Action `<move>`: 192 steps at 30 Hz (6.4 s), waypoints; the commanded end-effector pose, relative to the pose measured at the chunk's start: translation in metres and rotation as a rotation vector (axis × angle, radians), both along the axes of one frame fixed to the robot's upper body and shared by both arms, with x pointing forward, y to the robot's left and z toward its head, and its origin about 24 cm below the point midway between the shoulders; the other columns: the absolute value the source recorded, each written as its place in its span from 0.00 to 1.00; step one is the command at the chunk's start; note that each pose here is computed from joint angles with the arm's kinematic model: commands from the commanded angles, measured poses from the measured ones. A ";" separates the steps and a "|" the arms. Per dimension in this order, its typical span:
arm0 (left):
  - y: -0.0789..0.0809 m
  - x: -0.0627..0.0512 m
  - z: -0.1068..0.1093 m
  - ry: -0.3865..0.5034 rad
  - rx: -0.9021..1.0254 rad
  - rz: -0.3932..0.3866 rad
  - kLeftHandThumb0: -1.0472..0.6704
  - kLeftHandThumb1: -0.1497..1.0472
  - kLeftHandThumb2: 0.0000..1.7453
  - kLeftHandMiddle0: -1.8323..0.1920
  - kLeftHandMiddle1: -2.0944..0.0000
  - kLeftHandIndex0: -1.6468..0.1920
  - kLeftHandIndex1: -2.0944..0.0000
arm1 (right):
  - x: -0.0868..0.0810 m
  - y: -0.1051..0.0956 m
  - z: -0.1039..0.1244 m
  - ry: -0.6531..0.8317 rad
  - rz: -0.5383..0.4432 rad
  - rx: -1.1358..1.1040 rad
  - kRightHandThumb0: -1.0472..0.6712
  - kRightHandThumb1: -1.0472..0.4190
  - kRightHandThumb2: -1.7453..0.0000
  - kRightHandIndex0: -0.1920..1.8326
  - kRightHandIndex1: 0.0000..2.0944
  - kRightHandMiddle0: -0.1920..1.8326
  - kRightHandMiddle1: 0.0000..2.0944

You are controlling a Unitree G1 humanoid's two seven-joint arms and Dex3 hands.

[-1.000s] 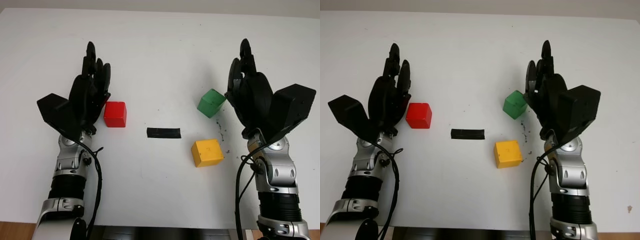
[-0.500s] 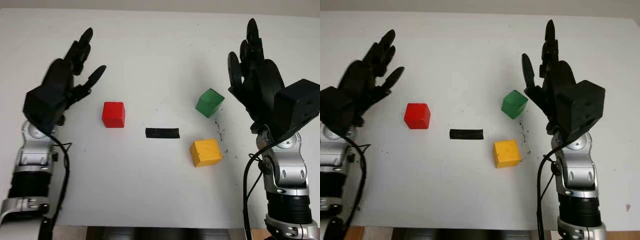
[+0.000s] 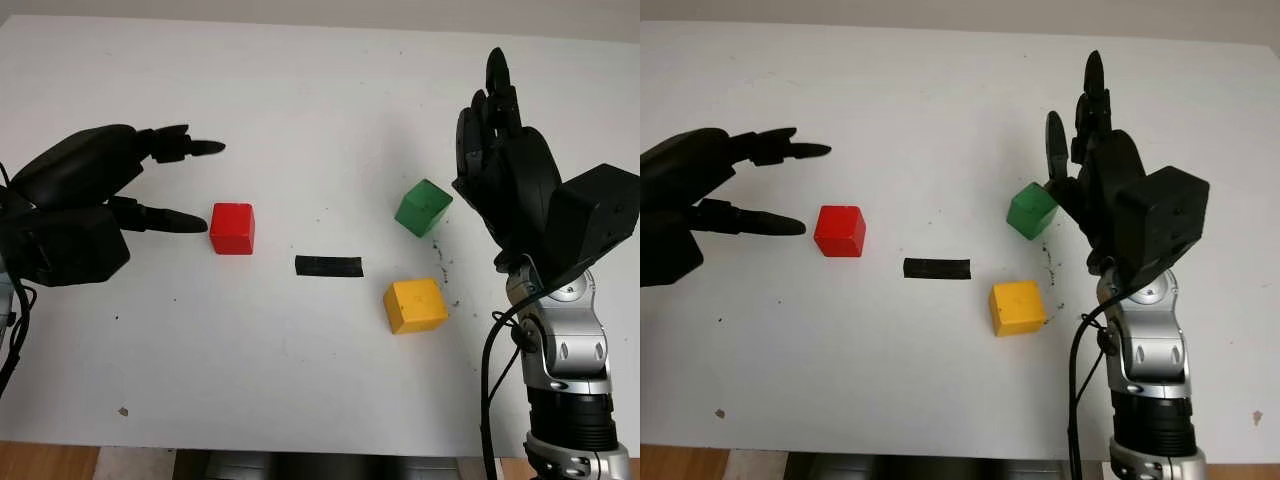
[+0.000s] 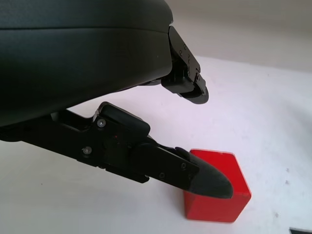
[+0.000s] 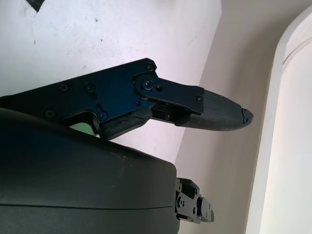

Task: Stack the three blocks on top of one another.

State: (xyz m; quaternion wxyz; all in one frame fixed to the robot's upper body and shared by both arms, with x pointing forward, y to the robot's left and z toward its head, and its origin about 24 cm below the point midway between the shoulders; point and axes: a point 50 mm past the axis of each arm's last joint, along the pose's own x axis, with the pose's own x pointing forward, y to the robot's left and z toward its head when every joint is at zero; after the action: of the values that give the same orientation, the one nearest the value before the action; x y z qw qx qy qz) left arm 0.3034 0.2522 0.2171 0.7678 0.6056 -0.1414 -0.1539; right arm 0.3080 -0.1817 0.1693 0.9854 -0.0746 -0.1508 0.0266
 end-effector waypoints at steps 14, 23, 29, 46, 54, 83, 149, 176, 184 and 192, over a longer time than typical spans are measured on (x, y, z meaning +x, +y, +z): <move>-0.016 0.003 -0.022 -0.012 0.220 0.001 0.04 0.99 0.03 0.89 0.98 0.77 0.99 | -0.001 -0.002 -0.009 0.030 -0.023 0.014 0.19 0.00 0.60 0.00 0.00 0.00 0.00; -0.021 0.003 -0.031 -0.085 0.253 0.017 0.08 0.96 0.03 0.88 0.97 0.73 0.97 | -0.001 -0.001 -0.010 0.037 -0.025 0.021 0.19 0.00 0.61 0.00 0.00 0.00 0.00; -0.022 0.004 -0.033 -0.089 0.215 0.012 0.10 0.96 0.03 0.87 0.97 0.70 0.95 | -0.002 -0.001 -0.010 0.030 -0.026 0.018 0.19 0.00 0.61 0.00 0.00 0.00 0.00; -0.021 0.008 -0.043 -0.108 0.191 0.006 0.13 0.92 0.03 0.80 0.97 0.73 0.57 | -0.001 0.000 -0.009 0.029 -0.028 0.022 0.19 0.00 0.61 0.00 0.00 0.00 0.00; -0.021 0.008 -0.046 -0.135 0.199 -0.012 0.14 0.95 0.03 0.78 0.97 0.76 0.44 | -0.001 0.000 -0.009 0.030 -0.024 0.024 0.19 0.00 0.61 0.00 0.00 0.00 0.00; -0.032 0.003 -0.072 -0.136 -0.073 -0.094 0.32 1.00 0.14 0.77 0.98 0.85 0.34 | -0.003 0.002 -0.011 0.039 -0.014 0.001 0.23 0.00 0.59 0.00 0.00 0.00 0.00; -0.131 -0.025 -0.115 -0.205 -0.228 -0.177 0.35 1.00 0.06 0.88 0.97 0.74 0.31 | -0.005 0.007 -0.014 0.041 -0.024 0.019 0.20 0.00 0.63 0.00 0.00 0.00 0.00; -0.130 -0.027 -0.118 -0.176 -0.140 -0.138 0.26 1.00 0.06 0.98 0.98 0.77 0.97 | -0.005 0.008 -0.015 0.043 -0.021 0.013 0.20 0.00 0.62 0.00 0.00 0.00 0.00; -0.130 -0.029 -0.118 -0.146 -0.160 -0.135 0.23 1.00 0.07 1.00 1.00 0.93 0.99 | -0.006 0.007 -0.017 0.039 -0.018 0.012 0.21 0.00 0.62 0.00 0.00 0.00 0.00; -0.124 -0.031 -0.112 -0.122 -0.283 -0.131 0.14 1.00 0.13 1.00 1.00 1.00 1.00 | -0.006 0.005 -0.018 0.043 -0.018 0.009 0.21 0.00 0.62 0.00 0.00 0.00 0.00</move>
State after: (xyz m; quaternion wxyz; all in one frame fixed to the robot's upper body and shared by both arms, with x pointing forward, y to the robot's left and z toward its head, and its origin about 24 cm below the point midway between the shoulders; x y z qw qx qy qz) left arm 0.2762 0.1251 0.1039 0.8155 0.5028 -0.2449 -0.1490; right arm 0.3040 -0.1740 0.1515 0.9896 -0.0689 -0.1243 0.0213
